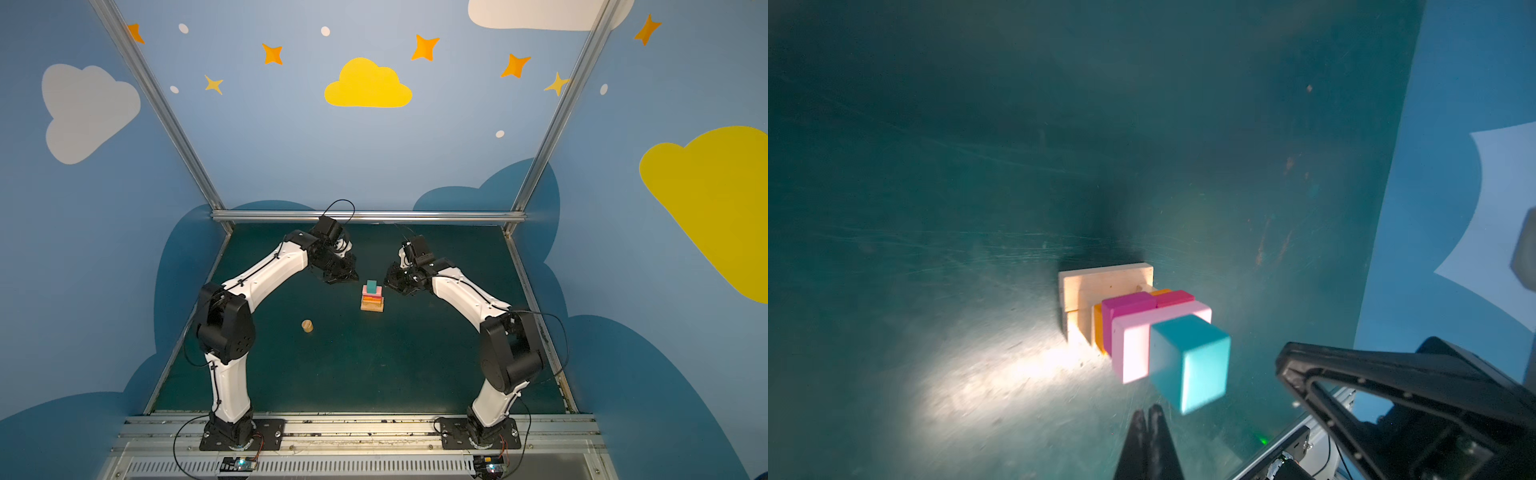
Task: Build the wood block tower
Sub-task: 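Open and draw both grippers back from the tower, then reach the right gripper to the wooden cylinder and grasp it while retracting the left arm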
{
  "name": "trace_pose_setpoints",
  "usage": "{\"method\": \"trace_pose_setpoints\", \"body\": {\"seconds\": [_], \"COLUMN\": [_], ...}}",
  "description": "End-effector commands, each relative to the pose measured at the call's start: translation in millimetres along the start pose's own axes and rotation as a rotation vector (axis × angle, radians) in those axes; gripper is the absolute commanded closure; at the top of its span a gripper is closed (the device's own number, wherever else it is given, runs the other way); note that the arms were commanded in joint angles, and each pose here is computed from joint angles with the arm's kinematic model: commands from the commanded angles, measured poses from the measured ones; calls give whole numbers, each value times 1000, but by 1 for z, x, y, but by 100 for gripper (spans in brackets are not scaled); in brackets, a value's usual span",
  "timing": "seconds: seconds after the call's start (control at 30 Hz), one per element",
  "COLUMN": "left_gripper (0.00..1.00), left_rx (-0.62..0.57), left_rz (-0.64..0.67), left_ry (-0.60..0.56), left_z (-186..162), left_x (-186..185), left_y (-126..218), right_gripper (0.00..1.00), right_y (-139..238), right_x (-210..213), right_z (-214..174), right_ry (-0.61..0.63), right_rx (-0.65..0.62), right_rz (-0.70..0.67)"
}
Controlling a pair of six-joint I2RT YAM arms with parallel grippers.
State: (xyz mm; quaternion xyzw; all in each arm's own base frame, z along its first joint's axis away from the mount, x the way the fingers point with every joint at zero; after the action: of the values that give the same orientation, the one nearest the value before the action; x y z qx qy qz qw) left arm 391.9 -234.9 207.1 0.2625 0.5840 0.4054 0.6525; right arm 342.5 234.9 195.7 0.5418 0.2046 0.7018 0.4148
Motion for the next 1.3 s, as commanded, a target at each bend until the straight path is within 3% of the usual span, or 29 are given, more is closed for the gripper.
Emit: {"method": "trace_pose_setpoints", "body": {"seconds": [0.0, 0.37, 0.53, 0.67, 0.9, 1.07, 1.27], "left_gripper": [95, 93, 88, 83, 51, 39, 29], "left_rx": [-86, -236, -325, -392, -520, -585, -631], "left_rz": [31, 126, 196, 224, 308, 373, 475], "left_ry": [-10, 78, 146, 187, 243, 269, 262], "left_z": [-2, -44, -67, -86, -118, -136, -156], "left_x": [3, 47, 76, 98, 128, 143, 158], "left_y": [42, 110, 133, 151, 184, 200, 217], "right_gripper": [100, 100, 100, 93, 76, 60, 50], "right_y": [31, 66, 61, 45, 8, -20, -53], "right_x": [10, 64, 91, 111, 139, 152, 165], "right_z": [1, -35, -60, -79, -99, -108, -118], "right_ry": [70, 339, 458, 545, 650, 685, 717], "right_rx": [-52, -55, 1, 68, 167, 229, 292], "right_rz": [-59, -160, -169, -191, -230, -224, -231]}}
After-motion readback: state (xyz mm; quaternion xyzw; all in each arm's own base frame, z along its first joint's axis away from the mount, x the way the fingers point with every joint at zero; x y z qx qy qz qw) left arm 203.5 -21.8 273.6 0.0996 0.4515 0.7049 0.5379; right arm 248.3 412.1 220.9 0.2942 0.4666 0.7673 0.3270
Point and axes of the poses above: each gripper's point midway between its finger pads, its own y axis back along the fingers, its own x axis along the line the jaws close on, z = x × y, the point moved 5 cm from there along y, back along the fingers, and after that the axes turned 3 degrees about y, right-handed, at the moved point
